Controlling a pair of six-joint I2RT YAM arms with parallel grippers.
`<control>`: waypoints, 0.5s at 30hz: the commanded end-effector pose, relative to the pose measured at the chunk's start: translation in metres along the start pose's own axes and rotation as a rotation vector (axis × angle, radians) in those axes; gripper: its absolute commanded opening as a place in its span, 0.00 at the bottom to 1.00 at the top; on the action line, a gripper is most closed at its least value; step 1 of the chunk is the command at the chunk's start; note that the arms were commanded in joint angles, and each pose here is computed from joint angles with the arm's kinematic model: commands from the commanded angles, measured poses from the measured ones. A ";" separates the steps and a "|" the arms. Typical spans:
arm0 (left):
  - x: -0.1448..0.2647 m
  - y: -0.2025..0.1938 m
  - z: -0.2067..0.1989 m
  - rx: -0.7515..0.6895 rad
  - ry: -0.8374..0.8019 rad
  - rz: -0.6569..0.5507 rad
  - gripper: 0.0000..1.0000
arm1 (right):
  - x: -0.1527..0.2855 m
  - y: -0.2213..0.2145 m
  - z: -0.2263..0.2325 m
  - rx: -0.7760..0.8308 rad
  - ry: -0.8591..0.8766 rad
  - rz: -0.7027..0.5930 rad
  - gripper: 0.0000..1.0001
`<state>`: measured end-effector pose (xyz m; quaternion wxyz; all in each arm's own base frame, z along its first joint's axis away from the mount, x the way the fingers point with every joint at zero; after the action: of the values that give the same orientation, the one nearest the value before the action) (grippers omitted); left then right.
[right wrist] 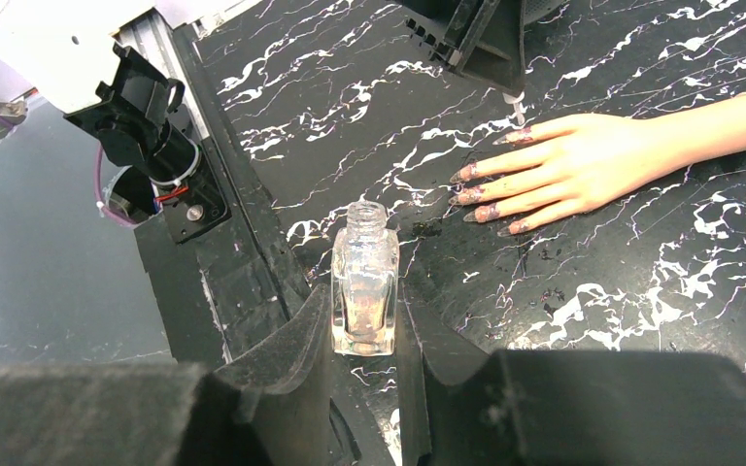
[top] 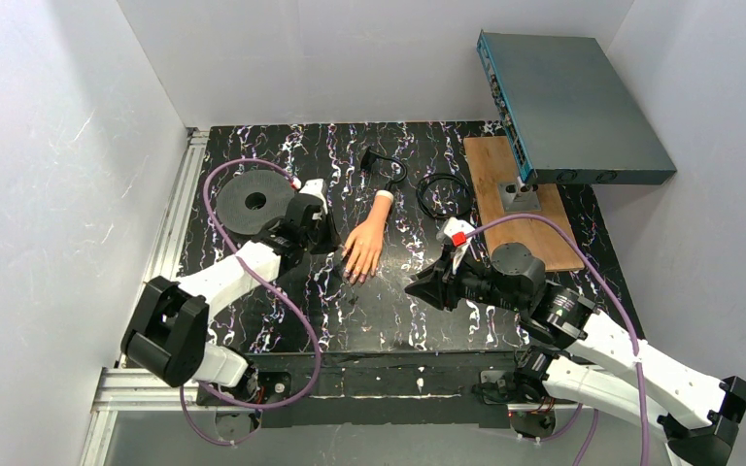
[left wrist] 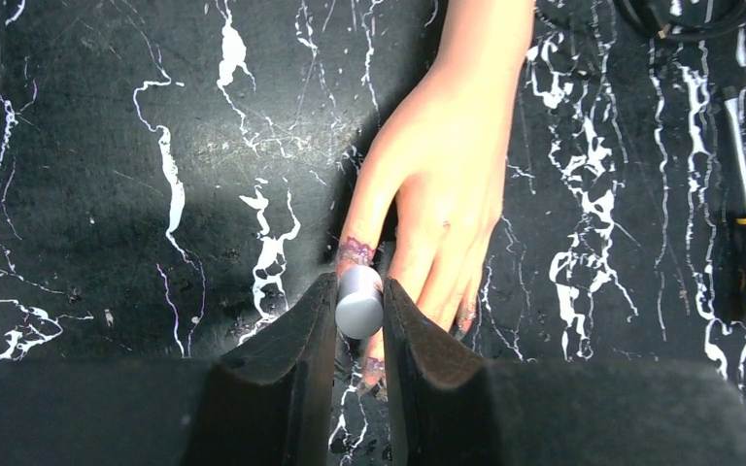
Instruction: Paint the nails
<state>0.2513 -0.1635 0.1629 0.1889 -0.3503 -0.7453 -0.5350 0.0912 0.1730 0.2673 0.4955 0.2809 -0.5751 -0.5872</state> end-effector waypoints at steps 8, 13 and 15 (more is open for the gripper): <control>-0.012 -0.002 0.001 -0.019 0.020 0.006 0.00 | 0.005 0.015 0.003 0.021 0.007 -0.073 0.01; -0.011 -0.007 0.003 -0.019 0.018 0.017 0.00 | 0.004 0.016 0.004 0.022 0.011 -0.074 0.01; -0.009 -0.009 0.004 -0.020 0.017 0.019 0.00 | 0.004 0.016 0.004 0.023 0.014 -0.074 0.01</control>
<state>0.2562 -0.1661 0.1474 0.2047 -0.3573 -0.7354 -0.5382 0.0909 0.1725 0.2680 0.4942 0.2824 -0.5748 -0.5879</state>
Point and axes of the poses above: each gripper's point midway between its finger pads, its own x axis back along the fingers, its own z axis along the line the jaws close on, y = z × x, the point moved 10 cm from there along x, back along the fingers, and after that the axes turned 3 degrees about x, right-handed, at the moved point
